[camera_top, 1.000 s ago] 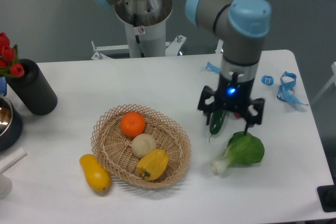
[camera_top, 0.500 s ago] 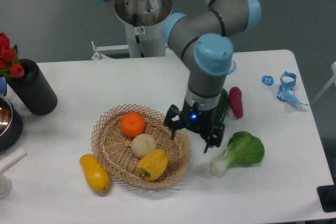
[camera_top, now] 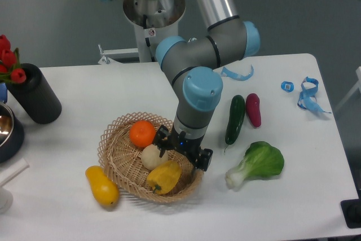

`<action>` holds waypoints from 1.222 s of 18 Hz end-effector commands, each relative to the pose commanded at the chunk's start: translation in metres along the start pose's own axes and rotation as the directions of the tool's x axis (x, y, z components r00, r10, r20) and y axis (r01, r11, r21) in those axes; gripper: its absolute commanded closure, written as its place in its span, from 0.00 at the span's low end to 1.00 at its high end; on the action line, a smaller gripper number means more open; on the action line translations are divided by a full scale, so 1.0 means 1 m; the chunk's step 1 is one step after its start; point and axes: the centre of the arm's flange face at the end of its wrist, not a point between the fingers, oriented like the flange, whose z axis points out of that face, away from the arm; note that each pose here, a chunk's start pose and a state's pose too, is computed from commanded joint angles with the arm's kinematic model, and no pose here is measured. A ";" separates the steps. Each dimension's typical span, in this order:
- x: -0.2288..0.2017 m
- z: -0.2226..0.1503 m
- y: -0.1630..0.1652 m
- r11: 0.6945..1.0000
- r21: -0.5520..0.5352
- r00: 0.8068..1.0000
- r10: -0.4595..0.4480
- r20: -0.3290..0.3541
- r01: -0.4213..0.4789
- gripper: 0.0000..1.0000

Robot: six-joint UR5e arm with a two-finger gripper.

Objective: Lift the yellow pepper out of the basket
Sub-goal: 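Move the open gripper over the basket toward the yellow bell pepper, then lower the gripper onto the yellow bell pepper and close on it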

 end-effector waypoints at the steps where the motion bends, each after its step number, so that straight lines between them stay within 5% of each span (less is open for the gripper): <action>1: -0.001 0.003 0.000 1.000 0.000 1.000 -0.001 0.000 0.001 0.00; 22: 0.007 0.034 -0.005 0.999 -0.029 0.999 0.014 -0.034 -0.015 0.00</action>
